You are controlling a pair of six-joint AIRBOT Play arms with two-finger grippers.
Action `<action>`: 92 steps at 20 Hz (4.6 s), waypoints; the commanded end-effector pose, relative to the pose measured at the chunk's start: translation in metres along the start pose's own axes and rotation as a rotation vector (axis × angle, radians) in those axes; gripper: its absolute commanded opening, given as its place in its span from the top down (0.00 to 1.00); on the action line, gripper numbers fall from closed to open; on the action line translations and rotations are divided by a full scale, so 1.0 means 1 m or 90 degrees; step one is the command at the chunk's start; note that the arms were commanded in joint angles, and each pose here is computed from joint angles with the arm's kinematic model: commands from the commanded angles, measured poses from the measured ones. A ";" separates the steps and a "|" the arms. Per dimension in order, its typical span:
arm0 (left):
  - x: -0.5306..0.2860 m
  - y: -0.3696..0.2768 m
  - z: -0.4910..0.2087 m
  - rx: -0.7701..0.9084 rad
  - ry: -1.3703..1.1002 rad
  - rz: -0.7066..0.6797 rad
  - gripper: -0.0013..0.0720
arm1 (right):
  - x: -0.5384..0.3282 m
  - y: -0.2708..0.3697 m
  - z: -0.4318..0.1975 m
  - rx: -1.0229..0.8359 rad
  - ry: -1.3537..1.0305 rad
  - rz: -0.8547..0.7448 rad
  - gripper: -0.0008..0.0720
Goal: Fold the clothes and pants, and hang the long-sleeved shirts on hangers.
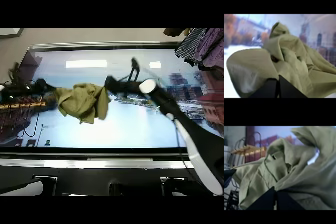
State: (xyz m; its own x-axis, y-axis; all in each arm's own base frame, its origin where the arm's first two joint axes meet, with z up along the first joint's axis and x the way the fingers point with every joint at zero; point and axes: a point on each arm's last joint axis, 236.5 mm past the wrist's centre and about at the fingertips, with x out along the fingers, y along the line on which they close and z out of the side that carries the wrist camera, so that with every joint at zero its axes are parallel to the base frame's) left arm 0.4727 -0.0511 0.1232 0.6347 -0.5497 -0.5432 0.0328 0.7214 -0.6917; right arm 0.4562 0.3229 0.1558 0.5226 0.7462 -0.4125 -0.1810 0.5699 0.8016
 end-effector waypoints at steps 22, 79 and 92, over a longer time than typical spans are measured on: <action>-0.269 -0.186 -0.019 0.200 -0.334 0.060 0.95 | -0.368 0.121 0.031 -0.428 -0.215 -0.260 0.96; 0.015 -0.008 -0.094 -0.186 -0.041 0.003 0.96 | -0.140 -0.153 0.062 -0.257 -0.003 -0.549 0.96; -0.360 -0.250 0.080 0.126 -0.592 -0.020 0.96 | -0.434 0.043 0.096 -0.321 -0.396 -0.542 0.96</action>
State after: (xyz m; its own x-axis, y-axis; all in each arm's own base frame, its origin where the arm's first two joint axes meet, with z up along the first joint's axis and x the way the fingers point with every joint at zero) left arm 0.3534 -0.0245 0.5055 0.9657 -0.2293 0.1219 0.2573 0.7795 -0.5711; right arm 0.3608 0.0135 0.3897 0.9233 -0.1464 -0.3550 0.1572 0.9876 0.0018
